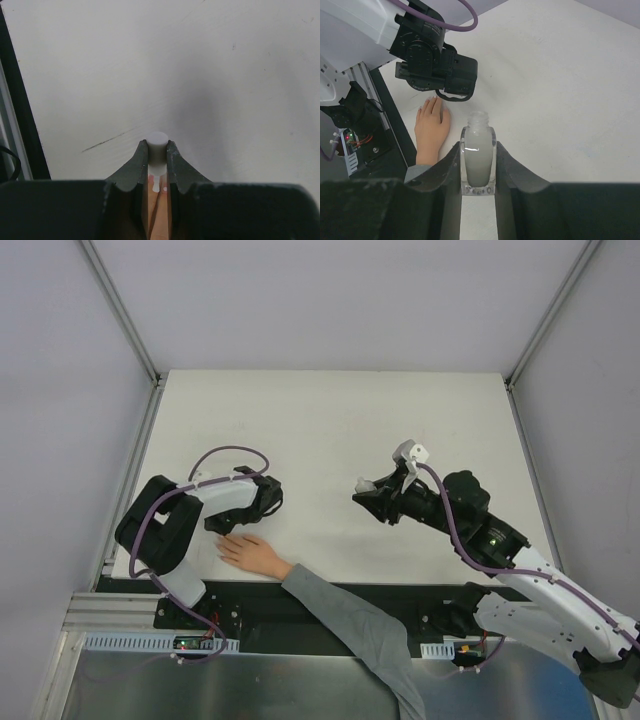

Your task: Paint the nails

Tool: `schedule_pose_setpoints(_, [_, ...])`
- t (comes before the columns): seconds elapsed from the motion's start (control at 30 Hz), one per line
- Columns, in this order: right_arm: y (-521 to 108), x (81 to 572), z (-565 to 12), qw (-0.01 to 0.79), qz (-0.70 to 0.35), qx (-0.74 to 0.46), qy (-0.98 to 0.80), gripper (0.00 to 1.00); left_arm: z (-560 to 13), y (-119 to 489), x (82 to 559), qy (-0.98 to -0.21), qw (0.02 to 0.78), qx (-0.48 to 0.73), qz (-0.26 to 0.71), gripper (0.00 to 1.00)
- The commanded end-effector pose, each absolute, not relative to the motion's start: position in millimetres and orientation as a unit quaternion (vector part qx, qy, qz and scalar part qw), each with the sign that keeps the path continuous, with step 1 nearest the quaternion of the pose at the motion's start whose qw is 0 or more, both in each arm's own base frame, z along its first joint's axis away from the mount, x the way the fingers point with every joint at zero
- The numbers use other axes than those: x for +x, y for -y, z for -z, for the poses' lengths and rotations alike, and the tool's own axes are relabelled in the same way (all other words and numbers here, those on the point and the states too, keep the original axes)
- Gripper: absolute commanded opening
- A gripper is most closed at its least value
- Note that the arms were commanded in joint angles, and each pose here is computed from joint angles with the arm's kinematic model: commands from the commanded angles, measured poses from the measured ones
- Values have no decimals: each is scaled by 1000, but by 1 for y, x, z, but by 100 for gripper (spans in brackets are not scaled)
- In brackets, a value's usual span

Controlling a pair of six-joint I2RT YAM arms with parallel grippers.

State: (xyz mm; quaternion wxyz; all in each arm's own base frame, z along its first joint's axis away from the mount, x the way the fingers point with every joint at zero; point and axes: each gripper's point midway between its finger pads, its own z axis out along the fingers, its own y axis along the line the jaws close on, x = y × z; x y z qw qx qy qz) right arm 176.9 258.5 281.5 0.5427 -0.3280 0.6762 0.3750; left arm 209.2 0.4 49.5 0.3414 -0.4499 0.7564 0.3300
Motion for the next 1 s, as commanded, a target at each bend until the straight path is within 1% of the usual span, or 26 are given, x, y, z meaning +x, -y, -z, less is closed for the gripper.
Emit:
schedule_pose_setpoints(0.0, [-255,171,-313,566,-387,-328,-650,0,-57,-1,214,-743,355,-454,-340,0])
schedule_pose_setpoints(0.2, [-255,170,-310,561,-385,-330,-654,0,-57,-3,218,-730,371,-463,-339,0])
schedule_pose_setpoints(0.53, [-255,171,-308,560,-381,-330,-657,0,-56,-2,219,-730,369,-461,-344,0])
schedule_pose_setpoints(0.7, [-256,170,-312,558,-385,-332,-657,0,-58,1,220,-730,372,-442,-364,0])
schedule_pose_setpoints(0.73, [-255,169,-313,558,-386,-332,-656,0,-61,4,225,-724,380,-448,-363,0])
schedule_pose_setpoints(0.8, [-254,166,-313,552,-387,-334,-659,0,-66,0,218,-717,368,-438,-398,0])
schedule_pose_setpoints(0.83, [-254,165,-313,551,-387,-336,-659,0,-69,1,221,-704,373,-456,-396,0])
schedule_pose_setpoints(0.93, [-247,161,-315,552,-378,-340,-661,0,-70,-3,214,-699,370,-462,-402,0])
schedule_pose_setpoints(0.97, [-243,160,-314,553,-372,-339,-664,0,-67,-2,215,-698,375,-470,-390,0])
